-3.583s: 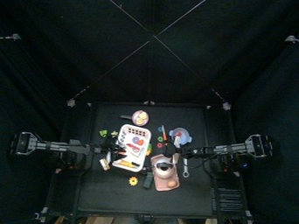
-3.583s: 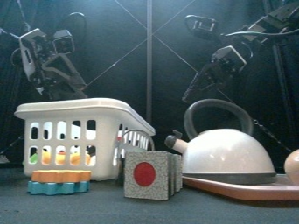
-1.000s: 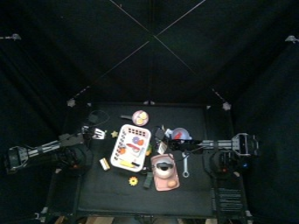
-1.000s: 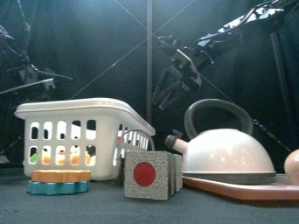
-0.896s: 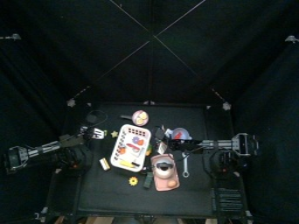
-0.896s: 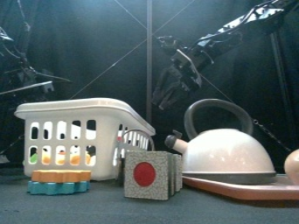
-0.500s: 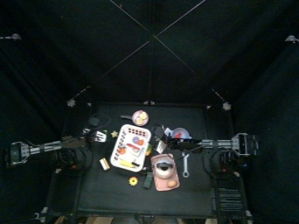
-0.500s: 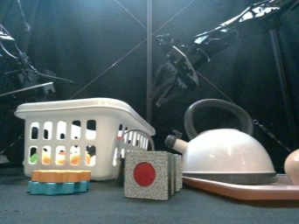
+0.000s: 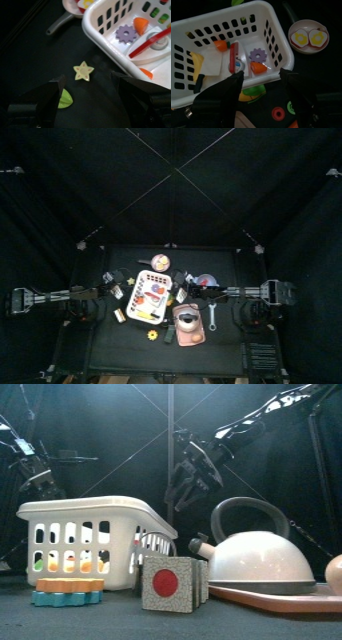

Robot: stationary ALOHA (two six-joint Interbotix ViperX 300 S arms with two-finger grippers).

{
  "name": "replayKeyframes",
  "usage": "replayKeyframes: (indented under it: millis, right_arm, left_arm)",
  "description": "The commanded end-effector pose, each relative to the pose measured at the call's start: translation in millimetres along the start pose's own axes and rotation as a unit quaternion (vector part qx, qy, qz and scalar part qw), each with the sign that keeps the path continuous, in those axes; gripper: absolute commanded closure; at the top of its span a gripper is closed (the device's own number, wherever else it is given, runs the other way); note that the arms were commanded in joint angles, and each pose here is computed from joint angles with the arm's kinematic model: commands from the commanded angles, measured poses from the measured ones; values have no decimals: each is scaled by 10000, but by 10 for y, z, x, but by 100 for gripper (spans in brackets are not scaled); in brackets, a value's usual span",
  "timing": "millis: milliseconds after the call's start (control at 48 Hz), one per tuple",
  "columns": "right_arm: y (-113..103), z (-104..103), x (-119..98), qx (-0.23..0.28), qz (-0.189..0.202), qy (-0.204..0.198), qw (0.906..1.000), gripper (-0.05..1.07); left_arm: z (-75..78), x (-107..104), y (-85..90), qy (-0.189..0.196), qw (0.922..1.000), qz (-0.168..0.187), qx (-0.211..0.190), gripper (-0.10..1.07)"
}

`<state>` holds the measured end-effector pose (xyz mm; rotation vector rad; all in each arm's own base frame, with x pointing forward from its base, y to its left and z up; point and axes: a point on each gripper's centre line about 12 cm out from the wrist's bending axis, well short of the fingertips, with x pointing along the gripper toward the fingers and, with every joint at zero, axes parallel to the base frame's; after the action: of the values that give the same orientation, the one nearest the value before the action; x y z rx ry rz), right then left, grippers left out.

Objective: Grab starfruit bottom

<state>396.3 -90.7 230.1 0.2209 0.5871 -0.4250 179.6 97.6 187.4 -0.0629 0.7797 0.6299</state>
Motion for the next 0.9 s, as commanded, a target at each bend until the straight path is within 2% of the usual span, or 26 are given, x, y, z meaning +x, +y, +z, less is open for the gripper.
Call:
replayKeyframes:
  millis: [0, 83, 188, 354, 479, 604, 875]
  right_arm:
    - [15, 90, -51, -5, 48, -139, 9999, 11]
    - [7, 55, -46, -36, 35, -100, 9999, 11]
    - [-16, 41, -40, -42, 9, -84, 10000, 11]
    - [-33, 51, -39, -43, -10, -94, 9999, 11]
    - [-40, 46, -37, -47, -19, -89, 9999, 11]
    - [-65, 51, -33, -30, -44, -92, 9999, 11]
    - [-103, 41, -22, 15, -84, -70, 9999, 11]
  left_arm:
    - [23, 25, 124, -41, 9997, 168, 178, -6]
    - [-19, 53, 245, 46, 9993, 339, 126, -6]
    - [-54, 111, 320, 82, 9993, 363, -31, -6]
    - [-60, 269, 313, -38, 9997, 88, -215, -6]
    - [-114, 404, 365, 211, 9988, 116, -423, -6]
    - [-159, 530, 340, 457, 9978, 46, -478, -6]
    - [-156, 738, 261, 547, 9967, -213, -567, -6]
